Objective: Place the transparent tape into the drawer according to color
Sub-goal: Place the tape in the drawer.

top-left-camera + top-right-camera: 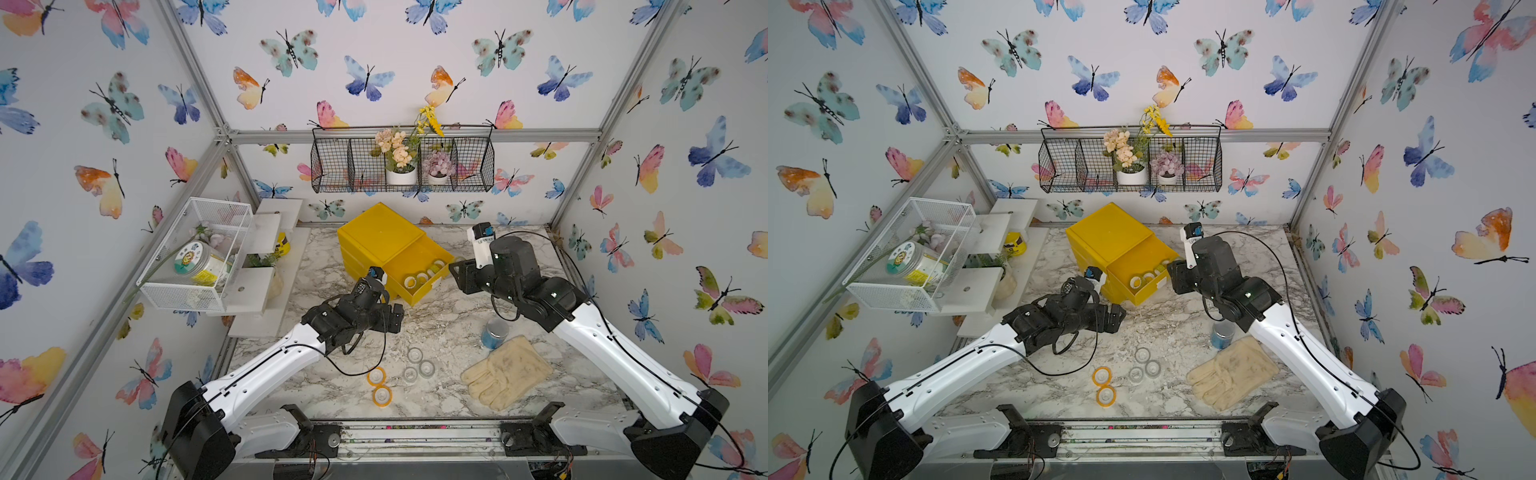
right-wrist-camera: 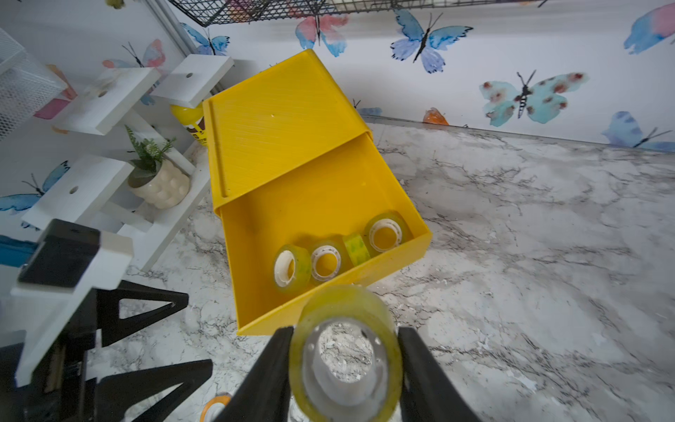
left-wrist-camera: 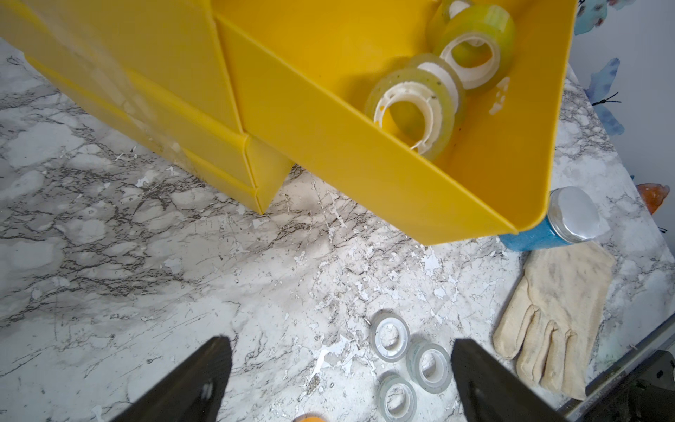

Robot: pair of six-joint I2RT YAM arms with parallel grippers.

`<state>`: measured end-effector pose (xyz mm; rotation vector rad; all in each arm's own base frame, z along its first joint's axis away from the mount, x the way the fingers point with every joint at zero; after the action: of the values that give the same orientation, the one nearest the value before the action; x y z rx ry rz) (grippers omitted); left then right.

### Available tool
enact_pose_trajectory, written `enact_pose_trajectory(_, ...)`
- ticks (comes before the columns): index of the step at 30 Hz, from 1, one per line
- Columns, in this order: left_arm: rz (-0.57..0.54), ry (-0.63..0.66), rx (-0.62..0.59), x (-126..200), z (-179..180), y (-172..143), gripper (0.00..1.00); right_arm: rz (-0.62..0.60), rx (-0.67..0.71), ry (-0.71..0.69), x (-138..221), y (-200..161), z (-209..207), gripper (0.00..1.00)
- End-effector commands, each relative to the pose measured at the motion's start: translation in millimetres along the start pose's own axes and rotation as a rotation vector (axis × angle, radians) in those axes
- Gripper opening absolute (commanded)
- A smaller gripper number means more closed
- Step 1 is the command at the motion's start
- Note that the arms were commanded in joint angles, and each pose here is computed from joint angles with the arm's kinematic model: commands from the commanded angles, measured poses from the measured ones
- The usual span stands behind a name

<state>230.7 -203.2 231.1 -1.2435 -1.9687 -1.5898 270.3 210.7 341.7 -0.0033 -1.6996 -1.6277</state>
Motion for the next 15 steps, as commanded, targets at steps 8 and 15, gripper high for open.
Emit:
enact_pose_trajectory(8,-0.050,0.029,0.016,17,5,8,0.99,0.057,0.056,0.090,-70,13,17,0.43)
enact_pose_trajectory(15,-0.093,0.054,0.038,25,12,13,0.99,0.131,0.071,-0.015,-106,10,8,0.43)
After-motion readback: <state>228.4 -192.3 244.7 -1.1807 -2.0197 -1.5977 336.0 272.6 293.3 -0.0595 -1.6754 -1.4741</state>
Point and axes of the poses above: each gripper's point midway between its finger pads, its own x axis back along the fingers, its own z axis along the line the jaws close on, y = z × x, the point moved 6 cm from there along x, back along the fingers, and after that the axes turned 7 degrees about x, right-handed, at the moved point
